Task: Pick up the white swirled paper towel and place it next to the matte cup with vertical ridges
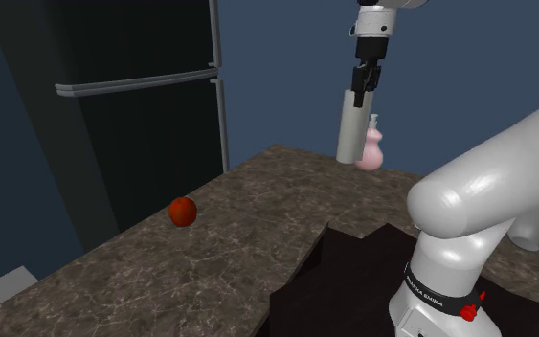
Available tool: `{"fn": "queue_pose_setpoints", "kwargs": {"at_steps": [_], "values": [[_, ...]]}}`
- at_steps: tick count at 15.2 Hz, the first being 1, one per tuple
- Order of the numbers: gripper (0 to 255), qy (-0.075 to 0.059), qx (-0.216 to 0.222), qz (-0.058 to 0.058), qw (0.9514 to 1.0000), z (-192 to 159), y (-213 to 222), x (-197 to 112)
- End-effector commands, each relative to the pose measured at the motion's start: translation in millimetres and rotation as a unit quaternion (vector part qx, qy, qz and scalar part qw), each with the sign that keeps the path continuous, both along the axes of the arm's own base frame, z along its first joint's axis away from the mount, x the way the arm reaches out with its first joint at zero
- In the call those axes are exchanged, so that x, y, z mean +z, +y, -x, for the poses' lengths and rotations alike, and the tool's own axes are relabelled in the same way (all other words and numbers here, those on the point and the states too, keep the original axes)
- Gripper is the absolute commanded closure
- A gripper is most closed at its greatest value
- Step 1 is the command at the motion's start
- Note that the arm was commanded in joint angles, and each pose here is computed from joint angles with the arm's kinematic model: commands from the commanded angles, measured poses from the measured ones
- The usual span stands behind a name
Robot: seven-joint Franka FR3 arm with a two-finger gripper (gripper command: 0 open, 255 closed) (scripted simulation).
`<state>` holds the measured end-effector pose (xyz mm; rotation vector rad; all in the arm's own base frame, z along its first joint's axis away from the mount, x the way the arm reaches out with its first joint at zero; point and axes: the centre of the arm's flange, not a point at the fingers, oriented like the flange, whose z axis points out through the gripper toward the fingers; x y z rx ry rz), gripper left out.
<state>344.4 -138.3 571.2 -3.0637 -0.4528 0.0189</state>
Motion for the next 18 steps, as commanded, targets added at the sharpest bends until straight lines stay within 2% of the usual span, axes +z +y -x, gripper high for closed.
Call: {"fn": "queue_pose_setpoints", "kwargs": {"at_steps": [1,18], "values": [[255,0.000,0.001,0.000,1.0000,6.6,-27.9,-1.8],[255,0.000,0.001,0.000,1.0000,56.2,-246.7,-1.1]]}}
